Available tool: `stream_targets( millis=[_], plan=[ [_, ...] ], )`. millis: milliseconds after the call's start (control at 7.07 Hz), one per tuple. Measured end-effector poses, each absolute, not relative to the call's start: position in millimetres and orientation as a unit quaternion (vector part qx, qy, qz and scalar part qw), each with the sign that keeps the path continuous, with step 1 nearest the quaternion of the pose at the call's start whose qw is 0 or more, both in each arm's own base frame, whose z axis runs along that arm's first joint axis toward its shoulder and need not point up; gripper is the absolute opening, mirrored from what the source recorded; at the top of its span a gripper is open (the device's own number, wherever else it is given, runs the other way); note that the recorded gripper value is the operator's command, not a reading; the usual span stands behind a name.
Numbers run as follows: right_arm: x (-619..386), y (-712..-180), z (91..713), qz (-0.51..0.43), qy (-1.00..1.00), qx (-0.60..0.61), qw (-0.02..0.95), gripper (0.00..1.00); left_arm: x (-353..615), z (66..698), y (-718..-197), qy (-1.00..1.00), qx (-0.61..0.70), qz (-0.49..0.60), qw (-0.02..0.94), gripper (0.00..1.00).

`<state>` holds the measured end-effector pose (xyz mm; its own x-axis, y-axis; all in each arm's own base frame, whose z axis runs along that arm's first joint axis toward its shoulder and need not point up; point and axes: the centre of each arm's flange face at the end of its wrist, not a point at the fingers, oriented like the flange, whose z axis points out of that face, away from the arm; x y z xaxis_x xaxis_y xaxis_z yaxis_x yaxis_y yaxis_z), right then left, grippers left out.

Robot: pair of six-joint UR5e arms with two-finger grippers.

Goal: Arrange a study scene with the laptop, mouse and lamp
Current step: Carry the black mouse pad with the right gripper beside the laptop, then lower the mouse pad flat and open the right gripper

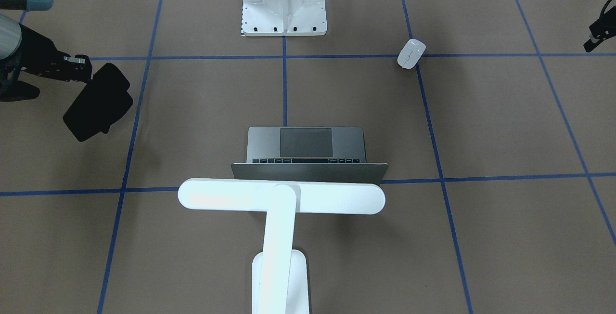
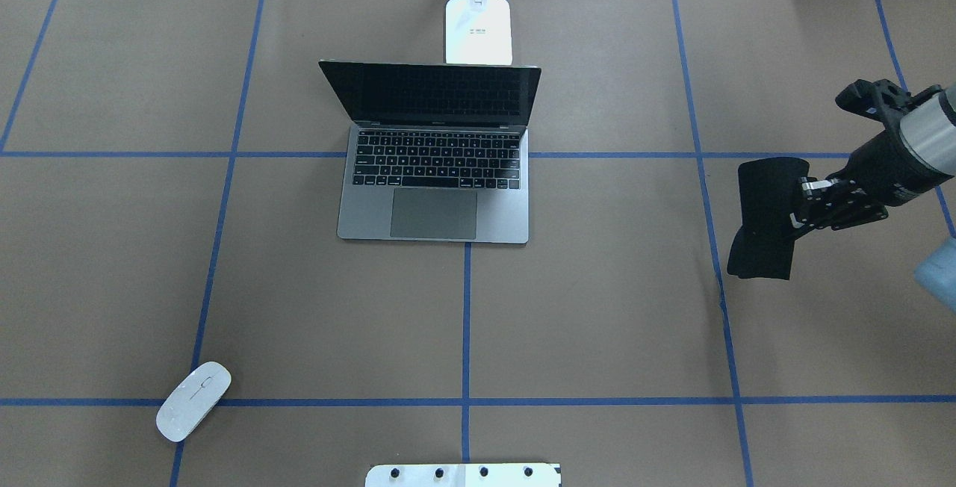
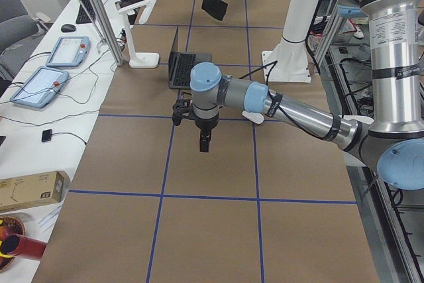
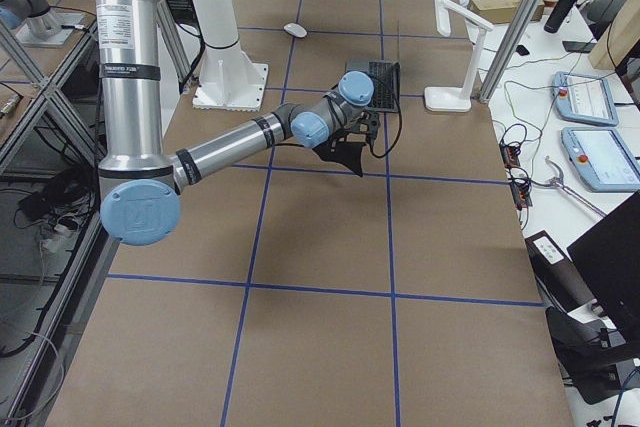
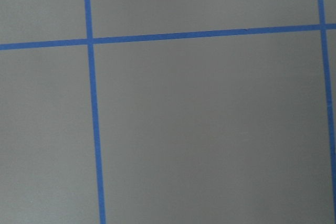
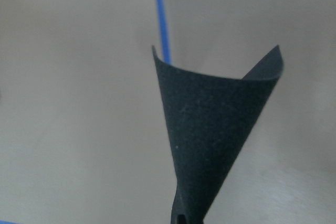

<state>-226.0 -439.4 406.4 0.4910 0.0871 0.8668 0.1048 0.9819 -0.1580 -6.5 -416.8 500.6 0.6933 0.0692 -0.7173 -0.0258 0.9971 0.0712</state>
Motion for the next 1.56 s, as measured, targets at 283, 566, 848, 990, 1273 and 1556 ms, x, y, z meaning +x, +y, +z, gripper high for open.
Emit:
stream_targets(
  millis=[283,566,848,990,1273,1556],
  plan=[
    [-267,-447,353,-0.015,-0.481,-0.097,0.871,0.0,-13,506,-418,0.39,0.031,0.03,0.92,0.99],
    [-291,-447,326,-0.027,-0.47,-0.094,0.877,0.0,-17,507,-418,0.39,0.035,0.031,0.92,0.99],
    [-311,-443,310,-0.033,-0.464,-0.093,0.88,0.0,-20,507,-417,0.39,0.037,0.028,0.92,0.99],
    [-319,-444,300,-0.032,-0.462,-0.094,0.881,0.02,-22,508,-417,0.39,0.038,0.028,0.92,0.99],
    [-336,-454,274,-0.03,-0.454,-0.092,0.886,0.99,-24,509,-417,0.389,0.04,0.031,0.92,0.99],
    [-346,-459,262,-0.029,-0.445,-0.082,0.892,1.0,-25,509,-417,0.389,0.041,0.031,0.92,0.99]
  ],
)
